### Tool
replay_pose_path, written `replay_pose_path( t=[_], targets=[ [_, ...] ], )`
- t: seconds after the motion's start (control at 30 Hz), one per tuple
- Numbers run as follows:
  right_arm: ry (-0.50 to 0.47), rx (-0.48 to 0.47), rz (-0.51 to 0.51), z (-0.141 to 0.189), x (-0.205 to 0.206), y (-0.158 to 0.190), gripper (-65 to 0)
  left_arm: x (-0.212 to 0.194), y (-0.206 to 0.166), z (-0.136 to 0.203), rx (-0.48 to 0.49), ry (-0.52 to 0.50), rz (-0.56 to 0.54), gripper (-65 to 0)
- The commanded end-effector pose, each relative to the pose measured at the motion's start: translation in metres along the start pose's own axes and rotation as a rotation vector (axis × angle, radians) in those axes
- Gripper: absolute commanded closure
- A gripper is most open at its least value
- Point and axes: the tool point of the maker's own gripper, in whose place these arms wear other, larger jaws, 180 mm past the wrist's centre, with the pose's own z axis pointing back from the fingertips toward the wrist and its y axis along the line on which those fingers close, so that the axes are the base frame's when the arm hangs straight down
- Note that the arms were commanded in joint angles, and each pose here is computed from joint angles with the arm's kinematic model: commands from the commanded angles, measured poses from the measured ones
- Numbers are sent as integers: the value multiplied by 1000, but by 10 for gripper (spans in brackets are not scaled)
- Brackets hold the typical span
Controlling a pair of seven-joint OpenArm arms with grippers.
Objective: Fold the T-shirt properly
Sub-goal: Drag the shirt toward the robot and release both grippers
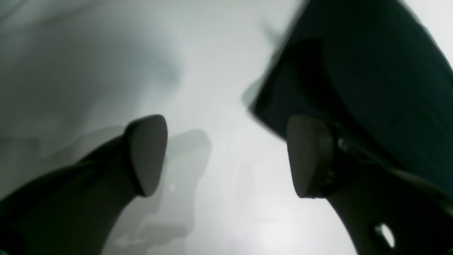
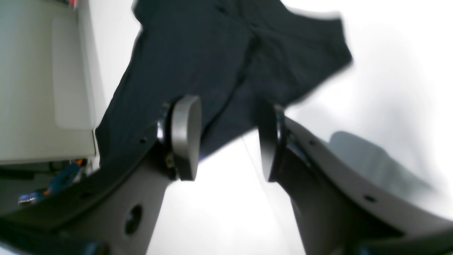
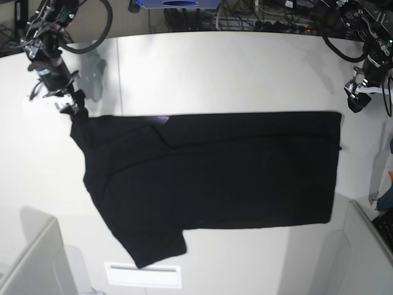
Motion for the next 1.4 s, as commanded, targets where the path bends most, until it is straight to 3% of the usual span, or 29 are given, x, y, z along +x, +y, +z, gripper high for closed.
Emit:
replay_pose_path(
  t=[0.0, 0.1, 0.2, 0.37, 0.6, 0.77, 0.97, 1.23, 1.3, 1.37],
  targets=[
    [2, -2, -27, 0, -4, -4, -245, 10, -8, -4, -35, -32, 9, -474],
    [39, -33, -86, -6, -21, -20, -245, 8, -6, -22, -48, -32, 75, -367],
    [46, -46, -93, -9, -22, -26, -245, 3, -18, -41, -82, -24, 72, -319],
    [44, -123, -13, -15, -19, -35, -249, -11, -41, -66, -131, 1, 31, -323],
    [72, -136, -92, -41, -30, -44, -251, -21, -33, -83, -93, 21, 113, -316],
    [-7, -164, -133, -52, -22, -58, -251, -26, -33, -89, -93, 38, 132, -304],
    [-5, -191, -169, -64, -25, -72, -251, -29, -43, -92, -111, 67, 75, -105],
    [24, -199, -209, -78, -33, -78, -240, -29, -44, -92, -113, 68, 68, -44],
    [22, -196, -213, -78, -33, -78, -192, -29, -44, -92, -114, 70, 67, 0],
    [18, -193, -210, -77, -31, -77, -44, -29, -43, -91, -111, 71, 64, 0]
  ],
)
